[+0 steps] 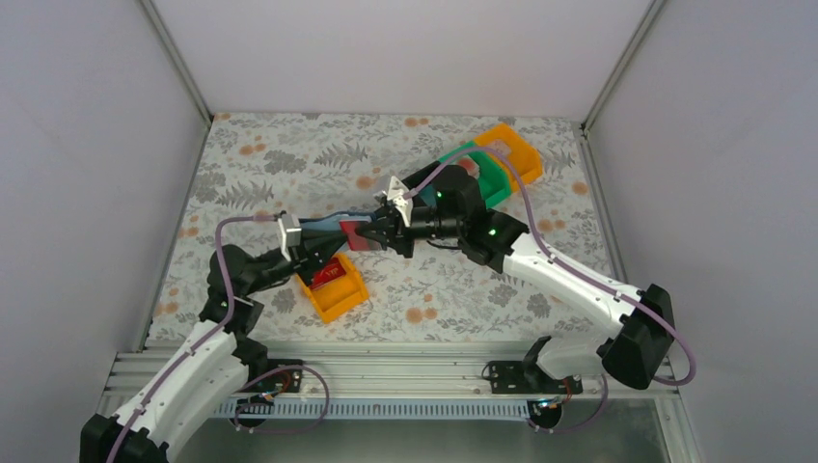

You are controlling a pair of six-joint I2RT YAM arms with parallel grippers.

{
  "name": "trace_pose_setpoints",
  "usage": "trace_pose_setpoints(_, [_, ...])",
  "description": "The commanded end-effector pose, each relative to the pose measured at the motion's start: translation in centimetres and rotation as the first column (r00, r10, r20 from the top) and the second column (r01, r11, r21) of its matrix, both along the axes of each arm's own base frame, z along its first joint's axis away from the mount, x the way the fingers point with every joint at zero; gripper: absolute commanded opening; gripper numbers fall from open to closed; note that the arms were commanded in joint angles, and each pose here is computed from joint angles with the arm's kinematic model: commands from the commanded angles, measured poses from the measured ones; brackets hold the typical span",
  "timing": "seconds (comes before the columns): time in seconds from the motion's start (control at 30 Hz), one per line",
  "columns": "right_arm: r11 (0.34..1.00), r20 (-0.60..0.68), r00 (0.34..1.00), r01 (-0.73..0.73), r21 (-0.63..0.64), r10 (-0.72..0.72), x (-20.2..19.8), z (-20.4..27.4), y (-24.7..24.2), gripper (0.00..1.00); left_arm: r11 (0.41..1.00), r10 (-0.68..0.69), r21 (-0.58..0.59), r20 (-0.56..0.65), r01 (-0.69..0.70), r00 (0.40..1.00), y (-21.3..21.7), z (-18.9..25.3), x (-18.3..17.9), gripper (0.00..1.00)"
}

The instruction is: Take the credit cards out of the card holder

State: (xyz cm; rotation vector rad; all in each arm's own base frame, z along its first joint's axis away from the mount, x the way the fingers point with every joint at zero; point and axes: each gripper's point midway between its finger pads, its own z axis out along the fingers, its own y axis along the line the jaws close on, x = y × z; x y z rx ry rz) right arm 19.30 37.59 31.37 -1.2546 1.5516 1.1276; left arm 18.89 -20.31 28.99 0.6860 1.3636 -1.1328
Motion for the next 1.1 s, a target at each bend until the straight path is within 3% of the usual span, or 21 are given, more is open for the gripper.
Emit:
trace_pose_setpoints(0.0, [0.993,-0.004,0.993,-0.122,0.006,0.122,-2.4,-0.6,0.8,0.06,0.989,-0.146,0.022,0.106,0.145,0.984,-1.1,1.8,-3.1,0.03])
trace_pose_setpoints(0.23, [0.988,-0.025,0.988,-0.155,-0.007,0.155,-3.2,-1.0,-0.2,0.25,0.997,-0.074,0.019,0.043,0.073,0.996,-0.4,1.5,-1.7,0.02])
trace_pose_setpoints(0.57, [0.992,-0.044,0.992,-0.123,-0.021,0.122,-3.3,-1.4,-2.8,0.27,0.998,-0.025,0.065,0.026,0.023,0.999,0.2,0.6,-0.8,0.02])
trace_pose_setpoints(1.07, [0.996,-0.057,0.996,-0.072,-0.043,0.070,-2.8,-1.9,-4.9,0.05,0.989,-0.017,0.145,0.046,0.010,0.999,0.4,-0.4,-0.6,0.02])
